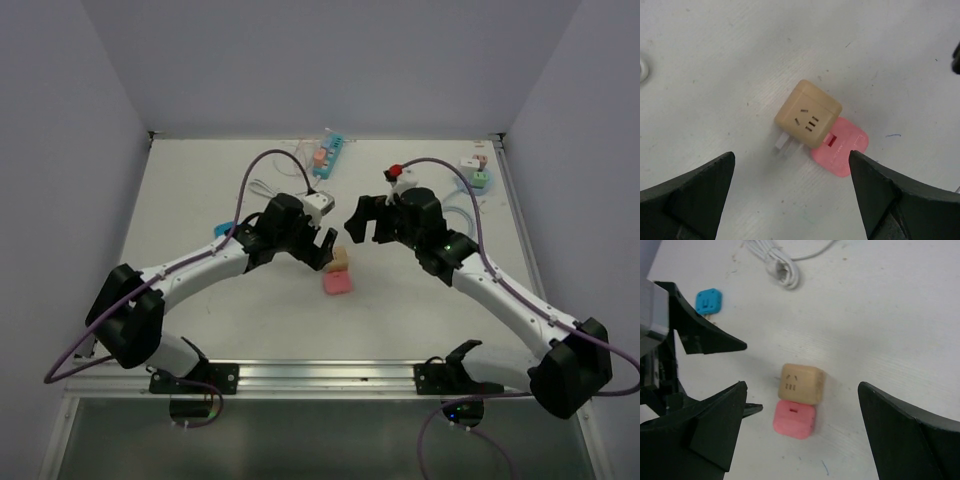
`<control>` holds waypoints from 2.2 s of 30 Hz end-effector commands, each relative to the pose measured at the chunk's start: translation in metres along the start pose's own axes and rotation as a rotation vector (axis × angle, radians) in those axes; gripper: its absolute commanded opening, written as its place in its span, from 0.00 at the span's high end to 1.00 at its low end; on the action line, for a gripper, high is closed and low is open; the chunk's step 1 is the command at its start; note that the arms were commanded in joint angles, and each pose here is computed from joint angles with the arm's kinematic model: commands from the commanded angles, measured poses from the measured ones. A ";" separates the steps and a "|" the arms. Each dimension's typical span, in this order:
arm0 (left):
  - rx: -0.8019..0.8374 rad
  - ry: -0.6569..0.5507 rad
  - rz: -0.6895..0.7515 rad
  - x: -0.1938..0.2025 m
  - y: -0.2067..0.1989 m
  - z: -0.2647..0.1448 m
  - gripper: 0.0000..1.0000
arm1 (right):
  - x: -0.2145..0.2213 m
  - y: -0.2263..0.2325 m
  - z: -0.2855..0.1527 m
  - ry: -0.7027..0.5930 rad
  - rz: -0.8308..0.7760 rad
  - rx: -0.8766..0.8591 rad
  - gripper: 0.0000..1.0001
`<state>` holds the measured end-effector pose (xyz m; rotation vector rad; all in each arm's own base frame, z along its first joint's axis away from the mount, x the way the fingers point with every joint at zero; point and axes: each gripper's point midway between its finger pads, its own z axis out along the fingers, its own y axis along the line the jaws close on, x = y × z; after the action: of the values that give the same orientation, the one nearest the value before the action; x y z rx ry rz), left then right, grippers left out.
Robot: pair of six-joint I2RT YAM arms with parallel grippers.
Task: Pull the plug off the socket
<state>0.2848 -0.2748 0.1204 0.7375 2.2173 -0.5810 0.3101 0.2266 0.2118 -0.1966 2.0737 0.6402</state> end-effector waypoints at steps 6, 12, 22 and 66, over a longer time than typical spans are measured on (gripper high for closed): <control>0.043 0.088 0.393 -0.021 -0.022 0.037 0.00 | 0.016 -0.080 -0.057 -0.175 0.077 0.364 0.02; 0.090 0.215 0.452 -0.003 -0.021 0.059 0.02 | 0.007 -0.101 -0.092 -0.347 0.134 0.448 0.01; 0.115 0.310 0.443 0.009 -0.019 0.081 0.15 | 0.012 -0.107 -0.095 -0.362 0.119 0.461 0.01; -0.231 -0.254 -0.274 -0.056 0.044 -0.025 1.00 | 0.054 0.063 0.056 0.108 0.259 -0.409 0.22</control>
<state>0.3180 -0.2437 0.1375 0.3209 2.2355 -0.4580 0.2913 0.2967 0.1357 -0.1580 2.1680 1.1339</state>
